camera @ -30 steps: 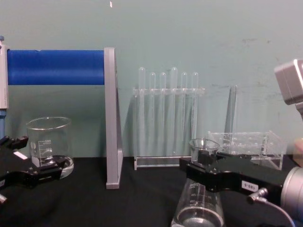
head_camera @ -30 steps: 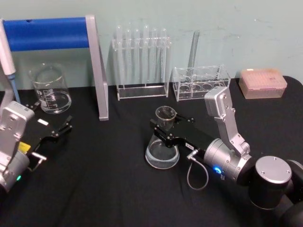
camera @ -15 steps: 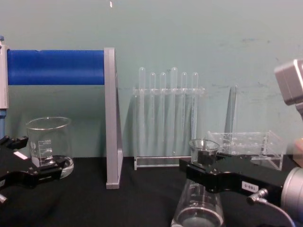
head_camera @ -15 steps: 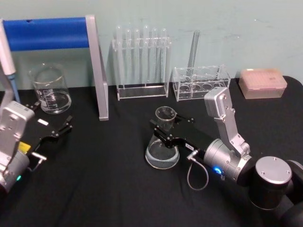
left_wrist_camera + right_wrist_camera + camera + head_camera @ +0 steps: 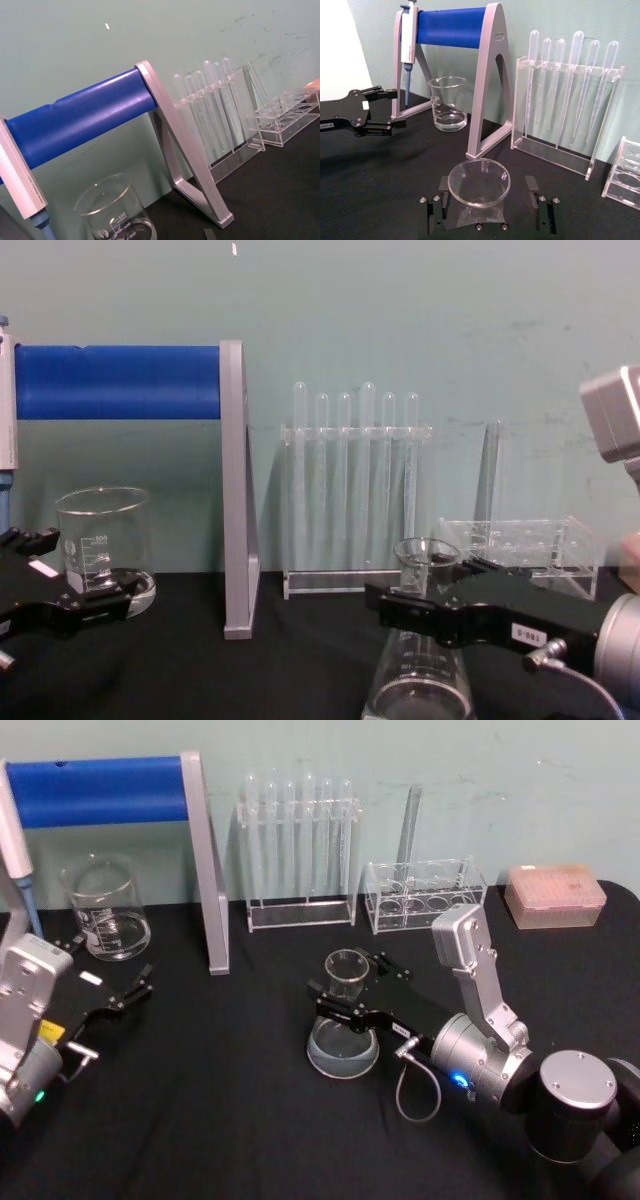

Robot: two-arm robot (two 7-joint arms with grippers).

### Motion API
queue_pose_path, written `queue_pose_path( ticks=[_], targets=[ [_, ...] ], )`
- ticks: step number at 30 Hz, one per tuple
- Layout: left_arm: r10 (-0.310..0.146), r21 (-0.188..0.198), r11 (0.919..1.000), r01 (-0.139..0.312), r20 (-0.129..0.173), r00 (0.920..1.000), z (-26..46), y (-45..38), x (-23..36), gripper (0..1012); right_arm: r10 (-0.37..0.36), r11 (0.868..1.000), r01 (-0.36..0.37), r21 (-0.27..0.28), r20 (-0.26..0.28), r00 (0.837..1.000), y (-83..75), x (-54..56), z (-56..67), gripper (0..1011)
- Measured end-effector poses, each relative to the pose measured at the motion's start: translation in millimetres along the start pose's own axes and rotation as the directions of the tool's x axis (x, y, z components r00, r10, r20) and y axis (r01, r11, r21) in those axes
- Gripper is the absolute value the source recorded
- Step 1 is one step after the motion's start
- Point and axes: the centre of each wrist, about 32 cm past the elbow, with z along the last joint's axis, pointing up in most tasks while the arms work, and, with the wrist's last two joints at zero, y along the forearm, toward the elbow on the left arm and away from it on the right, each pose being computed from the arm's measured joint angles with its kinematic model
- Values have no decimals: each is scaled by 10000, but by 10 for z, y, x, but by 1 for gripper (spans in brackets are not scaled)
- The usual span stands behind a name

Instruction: Grasp the erlenmeyer flask with one hand, shake it three times, then place it back.

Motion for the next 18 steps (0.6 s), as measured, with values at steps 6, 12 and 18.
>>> queue_pose_path(
  ticks=[6, 12, 18],
  targets=[
    [0, 0, 10000, 0, 0, 10000, 0, 0, 0, 1001, 0, 10000, 0, 1, -1, 10000, 0, 0, 0, 1002],
    [0, -1, 10000, 0, 0, 10000, 0, 0, 0, 1001, 1, 10000, -1, 1, -1, 10000, 0, 0, 0, 1002],
    [0, -1, 10000, 0, 0, 10000, 0, 0, 0, 1001, 131, 9999, -131, -88, 61, 9999, -73, 24, 16, 1002]
  ],
)
